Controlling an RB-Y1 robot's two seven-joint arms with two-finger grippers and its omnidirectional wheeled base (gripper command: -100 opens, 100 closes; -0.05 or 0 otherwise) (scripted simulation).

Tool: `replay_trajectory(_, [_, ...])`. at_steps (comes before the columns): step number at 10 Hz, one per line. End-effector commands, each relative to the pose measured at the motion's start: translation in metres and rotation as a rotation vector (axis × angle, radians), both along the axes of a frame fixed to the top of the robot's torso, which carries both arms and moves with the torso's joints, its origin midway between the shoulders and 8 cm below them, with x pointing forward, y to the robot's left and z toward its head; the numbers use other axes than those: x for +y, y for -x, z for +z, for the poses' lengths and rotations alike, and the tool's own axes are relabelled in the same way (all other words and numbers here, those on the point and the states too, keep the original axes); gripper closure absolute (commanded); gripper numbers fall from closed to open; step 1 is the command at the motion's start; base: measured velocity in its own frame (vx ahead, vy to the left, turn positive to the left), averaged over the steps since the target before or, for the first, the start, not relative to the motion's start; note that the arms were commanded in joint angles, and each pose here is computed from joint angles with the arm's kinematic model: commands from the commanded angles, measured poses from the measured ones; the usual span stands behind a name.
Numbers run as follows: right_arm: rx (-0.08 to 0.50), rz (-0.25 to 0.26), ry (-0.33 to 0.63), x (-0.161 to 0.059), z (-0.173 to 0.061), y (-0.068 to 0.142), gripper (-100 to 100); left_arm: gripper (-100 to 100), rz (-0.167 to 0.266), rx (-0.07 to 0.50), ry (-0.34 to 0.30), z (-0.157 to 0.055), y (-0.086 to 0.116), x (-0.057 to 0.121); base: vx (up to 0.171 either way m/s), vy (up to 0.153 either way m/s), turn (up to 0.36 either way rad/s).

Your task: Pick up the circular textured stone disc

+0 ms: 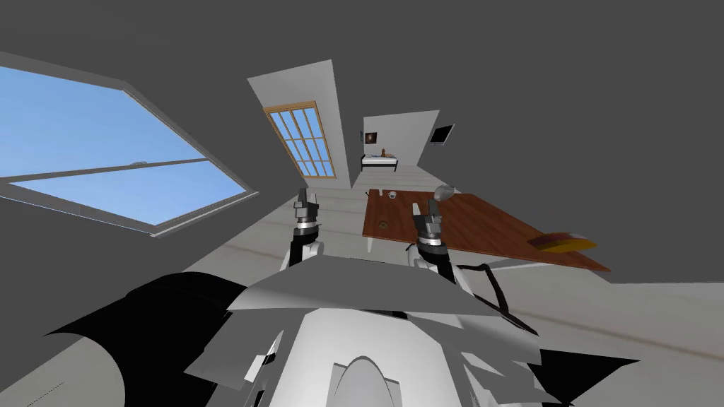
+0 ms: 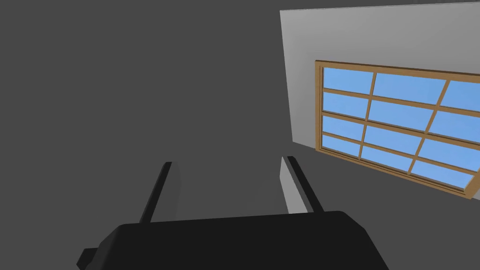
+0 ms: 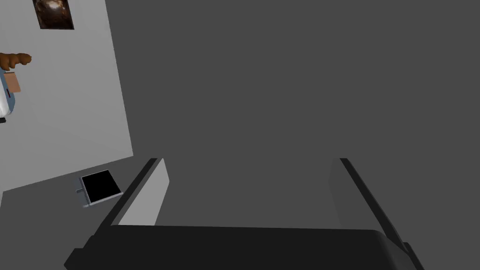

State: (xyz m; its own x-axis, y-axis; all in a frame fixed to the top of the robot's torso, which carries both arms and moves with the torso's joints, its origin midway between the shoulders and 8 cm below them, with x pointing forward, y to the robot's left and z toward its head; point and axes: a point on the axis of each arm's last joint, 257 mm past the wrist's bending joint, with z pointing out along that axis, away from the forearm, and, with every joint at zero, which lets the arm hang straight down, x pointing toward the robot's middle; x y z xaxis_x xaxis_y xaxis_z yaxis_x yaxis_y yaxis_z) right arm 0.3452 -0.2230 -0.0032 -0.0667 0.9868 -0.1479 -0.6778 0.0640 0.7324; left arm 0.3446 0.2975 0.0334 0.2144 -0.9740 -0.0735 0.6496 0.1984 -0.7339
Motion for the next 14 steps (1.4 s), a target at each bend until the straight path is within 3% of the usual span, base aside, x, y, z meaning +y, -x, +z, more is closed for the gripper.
replay_trajectory(1, [0.025,0.016,0.028,0.003,-0.013,-0.005,-100,0,0.000,0.000,0.000,0.000,0.000,0.000,-0.050,-0.030,0.063])
replay_trajectory(3, [0.073,0.075,0.113,0.024,-0.042,-0.011,-100,0,0.000,0.000,0.000,0.000,0.000,0.000,-0.068,-0.028,0.214])
replay_trajectory(6, [0.135,0.105,0.171,0.031,-0.075,-0.017,-100,0,0.000,0.000,0.000,0.000,0.000,0.000,-0.048,-0.025,0.126])
replay_trajectory(7, [0.156,0.140,0.224,0.042,-0.091,-0.017,-100,0,0.000,0.000,0.000,0.000,0.000,0.000,-0.044,-0.016,0.198])
replay_trajectory(10, [0.216,0.170,0.282,0.047,-0.126,-0.019,-100,0,0.000,0.000,0.000,0.000,0.000,0.000,-0.042,-0.018,0.168])
replay_trajectory(13, [0.275,0.242,0.399,0.062,-0.169,-0.014,-100,0,0.000,0.000,0.000,0.000,0.000,0.000,-0.043,-0.014,0.193])
replay_trajectory(14, [0.303,0.237,0.403,0.057,-0.182,-0.015,-100,0,0.000,0.000,0.000,0.000,0.000,0.000,-0.034,-0.023,0.154])
